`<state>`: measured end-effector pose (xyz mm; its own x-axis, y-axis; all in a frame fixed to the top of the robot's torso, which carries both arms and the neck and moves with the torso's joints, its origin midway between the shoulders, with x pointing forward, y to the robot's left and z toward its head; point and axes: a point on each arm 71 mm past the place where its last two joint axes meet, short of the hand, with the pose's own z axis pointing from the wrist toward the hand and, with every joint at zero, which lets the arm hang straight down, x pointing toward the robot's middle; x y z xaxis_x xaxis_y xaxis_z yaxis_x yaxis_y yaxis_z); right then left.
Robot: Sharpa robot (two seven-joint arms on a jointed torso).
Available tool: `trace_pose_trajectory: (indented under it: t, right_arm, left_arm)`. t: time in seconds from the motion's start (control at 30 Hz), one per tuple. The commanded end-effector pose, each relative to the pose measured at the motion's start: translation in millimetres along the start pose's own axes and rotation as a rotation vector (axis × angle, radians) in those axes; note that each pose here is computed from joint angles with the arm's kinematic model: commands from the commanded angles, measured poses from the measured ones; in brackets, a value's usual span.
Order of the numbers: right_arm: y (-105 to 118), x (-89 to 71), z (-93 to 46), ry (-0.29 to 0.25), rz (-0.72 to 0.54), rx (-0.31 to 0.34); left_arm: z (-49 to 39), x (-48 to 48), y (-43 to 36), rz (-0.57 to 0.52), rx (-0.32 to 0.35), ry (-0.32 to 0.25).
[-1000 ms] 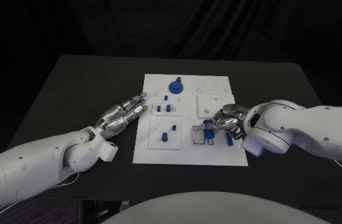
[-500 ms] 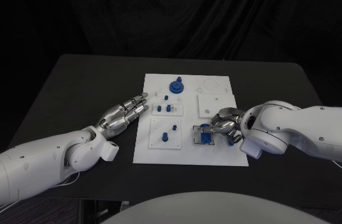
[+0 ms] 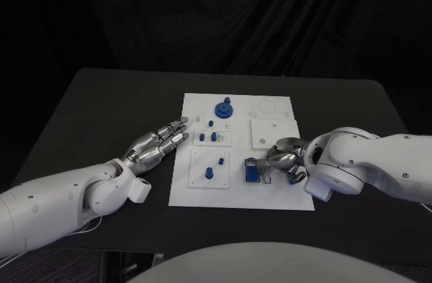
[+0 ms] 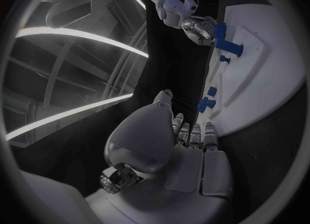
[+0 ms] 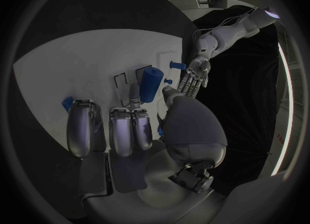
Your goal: Assemble the parts on the task board
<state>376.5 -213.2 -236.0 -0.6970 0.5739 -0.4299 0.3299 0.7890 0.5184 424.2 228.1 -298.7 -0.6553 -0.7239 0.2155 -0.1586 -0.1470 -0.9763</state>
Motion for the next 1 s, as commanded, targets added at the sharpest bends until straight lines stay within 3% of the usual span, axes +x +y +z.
trace_pose_trajectory:
  t: [0.03, 0.47, 0.67, 0.83, 1.0]
  right_arm:
    - [-1.6, 2.4, 0.5, 0.021, -0.008, 0.013]
    - [-1.8, 1.7, -0.7, 0.015, -0.002, -0.003]
    - [-3.0, -0.3, -6.6, -0.01, 0.017, -0.045]
    - [-3.0, -8.2, -19.5, -0.068, 0.007, -0.096]
    - [0.0, -32.9, -39.2, -0.143, -0.022, -0.108]
  left_arm:
    - [0.2, 2.0, 1.5, -0.012, 0.0, 0.012]
    - [-0.5, 2.1, 2.9, -0.014, -0.002, 0.013]
    - [-1.6, 1.6, 3.1, -0.014, -0.001, 0.01]
    - [-2.8, 0.8, 2.9, -0.013, 0.003, 0.006]
    - [-3.9, 0.0, 2.6, -0.01, 0.005, 0.0]
